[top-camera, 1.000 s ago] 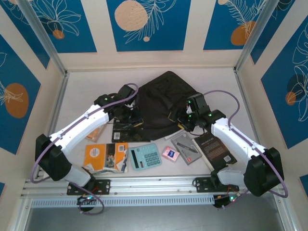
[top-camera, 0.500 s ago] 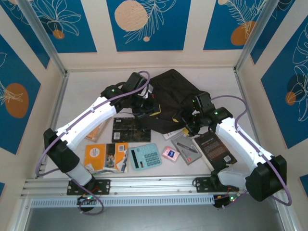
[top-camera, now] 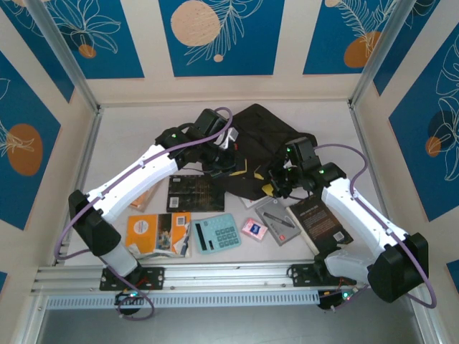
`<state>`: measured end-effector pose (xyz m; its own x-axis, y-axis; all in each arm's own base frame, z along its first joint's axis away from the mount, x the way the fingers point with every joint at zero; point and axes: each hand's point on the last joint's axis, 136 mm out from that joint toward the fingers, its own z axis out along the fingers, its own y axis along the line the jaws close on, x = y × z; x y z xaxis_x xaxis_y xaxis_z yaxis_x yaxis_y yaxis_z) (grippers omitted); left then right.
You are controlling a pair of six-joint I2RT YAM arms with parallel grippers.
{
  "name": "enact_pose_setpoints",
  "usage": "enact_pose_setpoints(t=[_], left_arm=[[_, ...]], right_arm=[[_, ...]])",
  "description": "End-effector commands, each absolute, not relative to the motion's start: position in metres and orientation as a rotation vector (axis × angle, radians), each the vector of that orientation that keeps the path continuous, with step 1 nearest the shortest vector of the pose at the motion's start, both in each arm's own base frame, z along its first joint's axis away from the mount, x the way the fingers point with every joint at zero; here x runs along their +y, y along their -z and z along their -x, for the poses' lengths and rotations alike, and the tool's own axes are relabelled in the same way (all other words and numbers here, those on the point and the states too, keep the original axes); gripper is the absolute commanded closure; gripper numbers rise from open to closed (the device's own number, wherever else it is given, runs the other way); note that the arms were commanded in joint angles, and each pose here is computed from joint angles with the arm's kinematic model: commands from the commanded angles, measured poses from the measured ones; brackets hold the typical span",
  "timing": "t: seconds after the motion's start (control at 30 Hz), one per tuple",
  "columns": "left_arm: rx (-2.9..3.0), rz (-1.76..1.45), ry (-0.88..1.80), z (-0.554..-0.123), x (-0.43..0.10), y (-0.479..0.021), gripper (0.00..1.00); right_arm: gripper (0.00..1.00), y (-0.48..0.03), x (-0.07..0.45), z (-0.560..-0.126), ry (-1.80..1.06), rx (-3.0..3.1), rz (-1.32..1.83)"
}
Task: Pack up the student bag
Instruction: Unzip the student bag at the center of the table.
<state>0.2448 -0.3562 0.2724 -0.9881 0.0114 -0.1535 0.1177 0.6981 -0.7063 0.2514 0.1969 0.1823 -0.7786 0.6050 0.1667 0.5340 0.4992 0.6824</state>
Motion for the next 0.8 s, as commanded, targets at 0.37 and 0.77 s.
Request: enact_pose_setpoints(t=[0.37, 0.77], left_arm=[[2.779, -0.197, 0.877, -0.235, -0.312, -0.259, 1.00], [2.813, -0.110, 0.687, -0.244, -0.261, -0.233, 1.00]], right_arm=[[1.00, -0.163, 0.197, -0.240, -1.036, 2.807, -0.594], [1.00, -0.137, 0.179, -0.218, -0.777, 2.966, -0.350]])
